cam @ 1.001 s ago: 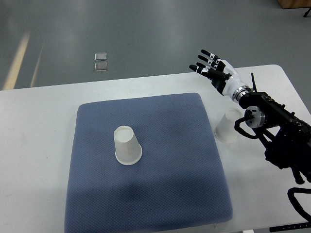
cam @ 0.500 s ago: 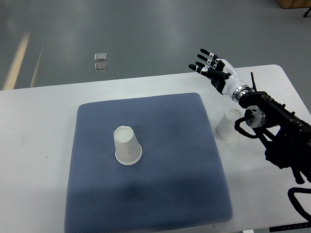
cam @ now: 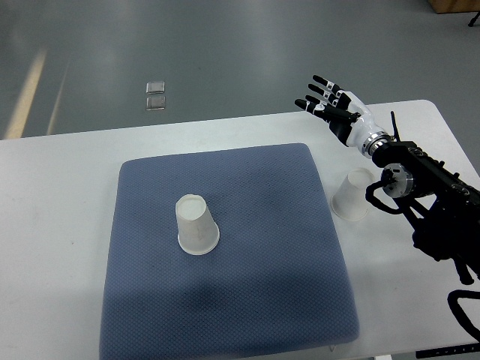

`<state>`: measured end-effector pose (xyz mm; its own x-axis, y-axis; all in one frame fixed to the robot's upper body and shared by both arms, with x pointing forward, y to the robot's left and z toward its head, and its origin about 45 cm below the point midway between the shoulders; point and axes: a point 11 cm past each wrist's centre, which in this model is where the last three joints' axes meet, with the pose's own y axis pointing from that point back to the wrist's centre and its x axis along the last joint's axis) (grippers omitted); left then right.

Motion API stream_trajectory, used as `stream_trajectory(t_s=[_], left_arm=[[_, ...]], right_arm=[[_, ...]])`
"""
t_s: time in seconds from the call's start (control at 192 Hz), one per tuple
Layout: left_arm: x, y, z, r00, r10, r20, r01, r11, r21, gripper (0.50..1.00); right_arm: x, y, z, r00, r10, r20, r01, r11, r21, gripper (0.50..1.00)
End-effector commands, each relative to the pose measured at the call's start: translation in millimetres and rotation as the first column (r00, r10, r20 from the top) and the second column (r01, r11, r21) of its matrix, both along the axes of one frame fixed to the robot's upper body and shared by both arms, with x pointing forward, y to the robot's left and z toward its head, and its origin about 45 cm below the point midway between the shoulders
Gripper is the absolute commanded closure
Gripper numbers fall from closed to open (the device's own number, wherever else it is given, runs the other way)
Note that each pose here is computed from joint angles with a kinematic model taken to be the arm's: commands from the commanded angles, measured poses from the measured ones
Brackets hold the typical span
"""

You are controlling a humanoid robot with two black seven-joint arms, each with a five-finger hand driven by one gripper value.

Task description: Stack paper cups

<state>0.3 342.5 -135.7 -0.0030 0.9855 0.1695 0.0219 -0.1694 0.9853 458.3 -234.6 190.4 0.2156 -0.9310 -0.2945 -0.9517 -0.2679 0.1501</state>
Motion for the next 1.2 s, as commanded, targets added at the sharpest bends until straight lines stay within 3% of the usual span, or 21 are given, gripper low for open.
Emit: stream_trajectory(t_s=[0.0, 0.422, 0.735, 0.74, 0.891, 1.068, 1.193], left_arm=[[0.0, 0.3, 0.0, 1.000, 0.000, 0.000, 0.000, 1.000, 0.001, 0.500], [0.1, 0.3, 0.0, 1.000, 0.002, 0.000, -0.002, 1.000, 0.001, 0.500], [0.1, 0.3, 0.0, 1.000, 0.002, 0.000, -0.002, 1.000, 0.001, 0.500], [0.0, 0.3, 0.0, 1.000, -0.001, 0.000, 0.001, 1.000, 0.001, 0.500], [0.0, 0.3, 0.0, 1.000, 0.000, 0.000, 0.000, 1.000, 0.001, 0.500], [0.1, -0.2, 0.0, 1.000, 0.000, 0.000, 0.000, 1.000, -0.001, 0.500], [0.0, 0.3, 0.0, 1.000, -0.001, 0.000, 0.001, 1.000, 0.001, 0.500]], right_arm=[[0.9, -2.9, 1.7, 1.000, -0.002, 0.004, 0.002, 1.000, -0.005, 0.576], [2.7, -33.5, 16.3, 0.998, 0.038, 0.043, -0.035, 0.997, -0.066, 0.579], [-3.4, -66.1, 53.2, 0.969, 0.220, 0.114, -0.169, 0.924, -0.344, 0.585], [-8.7, -71.0, 60.0, 0.954, 0.274, 0.119, -0.196, 0.876, -0.441, 0.587], [-23.0, -76.0, 76.5, 0.896, 0.434, 0.094, -0.253, 0.672, -0.696, 0.587], [-48.3, -65.5, 87.0, 0.771, 0.637, 0.007, -0.304, 0.378, -0.874, 0.595], [-56.9, -60.4, 86.4, 0.715, 0.697, -0.056, -0.282, 0.214, -0.935, 0.595]])
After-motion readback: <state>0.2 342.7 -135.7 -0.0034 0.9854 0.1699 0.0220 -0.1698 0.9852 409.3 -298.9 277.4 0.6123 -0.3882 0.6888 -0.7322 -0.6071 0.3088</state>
